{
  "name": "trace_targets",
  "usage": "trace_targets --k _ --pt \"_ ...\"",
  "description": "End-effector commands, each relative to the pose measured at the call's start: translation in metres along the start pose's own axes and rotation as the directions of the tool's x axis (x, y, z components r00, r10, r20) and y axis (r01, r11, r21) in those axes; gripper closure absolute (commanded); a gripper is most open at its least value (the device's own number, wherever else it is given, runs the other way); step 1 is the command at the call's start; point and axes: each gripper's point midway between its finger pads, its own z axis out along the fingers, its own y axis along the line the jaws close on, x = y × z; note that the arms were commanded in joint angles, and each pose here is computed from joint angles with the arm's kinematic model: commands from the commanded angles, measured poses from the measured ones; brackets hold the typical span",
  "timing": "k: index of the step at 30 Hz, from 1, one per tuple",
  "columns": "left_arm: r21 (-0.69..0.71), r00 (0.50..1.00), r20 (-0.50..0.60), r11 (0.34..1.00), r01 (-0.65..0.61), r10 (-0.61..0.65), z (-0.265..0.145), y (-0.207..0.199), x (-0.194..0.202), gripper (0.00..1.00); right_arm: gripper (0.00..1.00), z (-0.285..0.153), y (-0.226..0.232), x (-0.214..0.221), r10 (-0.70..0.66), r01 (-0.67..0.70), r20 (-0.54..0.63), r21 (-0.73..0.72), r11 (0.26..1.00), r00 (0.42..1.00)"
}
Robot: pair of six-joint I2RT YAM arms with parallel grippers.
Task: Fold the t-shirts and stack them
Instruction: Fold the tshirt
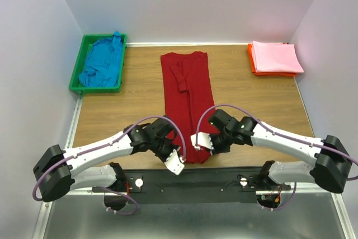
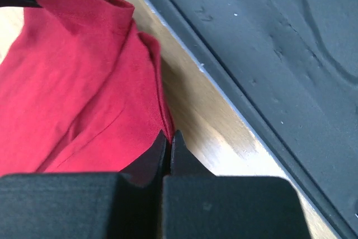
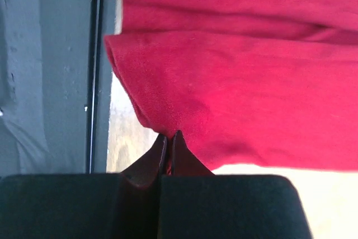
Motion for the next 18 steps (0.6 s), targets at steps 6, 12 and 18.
trace_targets --k 6,12,18 --pt "-0.094 0.998 0.011 0.993 0.067 -0.066 -0.032 0.039 -0.004 1.0 1.0 -0.044 -0.047 -0.027 0.082 -0.087 0.048 0.115 0.989 0.995" --pt "-0.19 0.996 0.007 0.978 0.091 -0.092 -0.062 0.092 0.021 1.0 0.99 -0.062 -0.1 -0.025 0.055 -0.066 0.064 0.183 0.981 0.996" --pt "-0.243 0.994 -0.046 0.967 0.082 -0.096 -0.078 0.142 0.06 1.0 1.0 -0.072 -0.171 -0.013 0.038 -0.054 0.071 0.233 0.971 0.997"
